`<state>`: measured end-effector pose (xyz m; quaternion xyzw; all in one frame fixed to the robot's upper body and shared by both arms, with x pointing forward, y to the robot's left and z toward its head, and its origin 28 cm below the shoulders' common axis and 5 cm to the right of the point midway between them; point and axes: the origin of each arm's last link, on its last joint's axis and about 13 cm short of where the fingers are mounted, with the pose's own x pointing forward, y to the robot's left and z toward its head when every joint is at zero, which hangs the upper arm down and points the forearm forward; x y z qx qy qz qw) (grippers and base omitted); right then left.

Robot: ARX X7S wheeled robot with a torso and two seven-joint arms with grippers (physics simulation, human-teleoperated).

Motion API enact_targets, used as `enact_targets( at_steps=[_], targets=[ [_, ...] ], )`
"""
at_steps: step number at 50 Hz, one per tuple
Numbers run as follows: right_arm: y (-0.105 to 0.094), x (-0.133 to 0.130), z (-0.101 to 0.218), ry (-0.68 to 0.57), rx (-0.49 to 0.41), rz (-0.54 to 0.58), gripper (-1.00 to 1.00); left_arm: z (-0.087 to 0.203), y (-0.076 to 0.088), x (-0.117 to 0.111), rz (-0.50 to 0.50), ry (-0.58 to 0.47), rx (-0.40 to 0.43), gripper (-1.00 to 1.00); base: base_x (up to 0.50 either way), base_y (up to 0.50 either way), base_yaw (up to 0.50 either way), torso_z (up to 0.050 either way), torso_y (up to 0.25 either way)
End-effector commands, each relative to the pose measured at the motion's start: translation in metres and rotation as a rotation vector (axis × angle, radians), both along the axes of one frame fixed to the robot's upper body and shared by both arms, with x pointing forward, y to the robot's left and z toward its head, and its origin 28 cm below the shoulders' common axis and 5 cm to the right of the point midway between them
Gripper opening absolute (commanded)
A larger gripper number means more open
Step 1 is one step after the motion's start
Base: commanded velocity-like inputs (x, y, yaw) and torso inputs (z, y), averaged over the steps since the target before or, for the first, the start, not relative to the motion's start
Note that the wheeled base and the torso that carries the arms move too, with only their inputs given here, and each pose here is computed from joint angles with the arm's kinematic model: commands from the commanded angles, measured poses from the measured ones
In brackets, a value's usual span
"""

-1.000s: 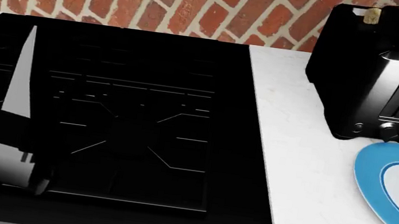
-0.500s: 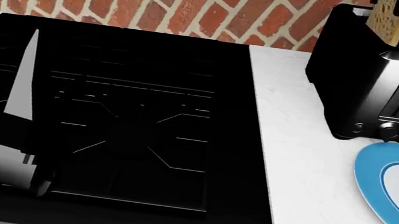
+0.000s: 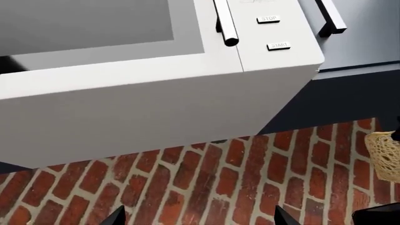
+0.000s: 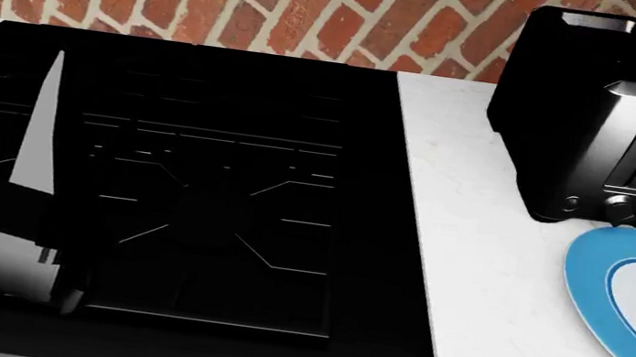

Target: Place the toasted item on a plate.

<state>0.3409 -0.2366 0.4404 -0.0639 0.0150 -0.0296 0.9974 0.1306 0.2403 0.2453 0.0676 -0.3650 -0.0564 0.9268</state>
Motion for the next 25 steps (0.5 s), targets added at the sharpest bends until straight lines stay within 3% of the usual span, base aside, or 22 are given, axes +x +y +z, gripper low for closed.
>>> enact_targets(
  at_steps=[1,11,25],
  targets=[
    [-0.004,-0.025,0.009,-0.050,0.006,0.033,-1.00,-0.003,-0.001,0.001,-0.006,0.007,-0.004,1.00,0.00,0.00,0.00,0.000,0.000],
    [-0.007,-0.058,-0.003,-0.104,0.057,0.081,-1.00,-0.005,0.000,0.001,-0.017,0.008,-0.019,1.00,0.00,0.00,0.00,0.000,0.000],
    [-0.001,-0.106,-0.012,-0.153,0.019,0.115,-1.00,-0.007,0.000,0.001,-0.045,0.004,-0.041,1.00,0.00,0.00,0.00,0.000,0.000]
  ],
)
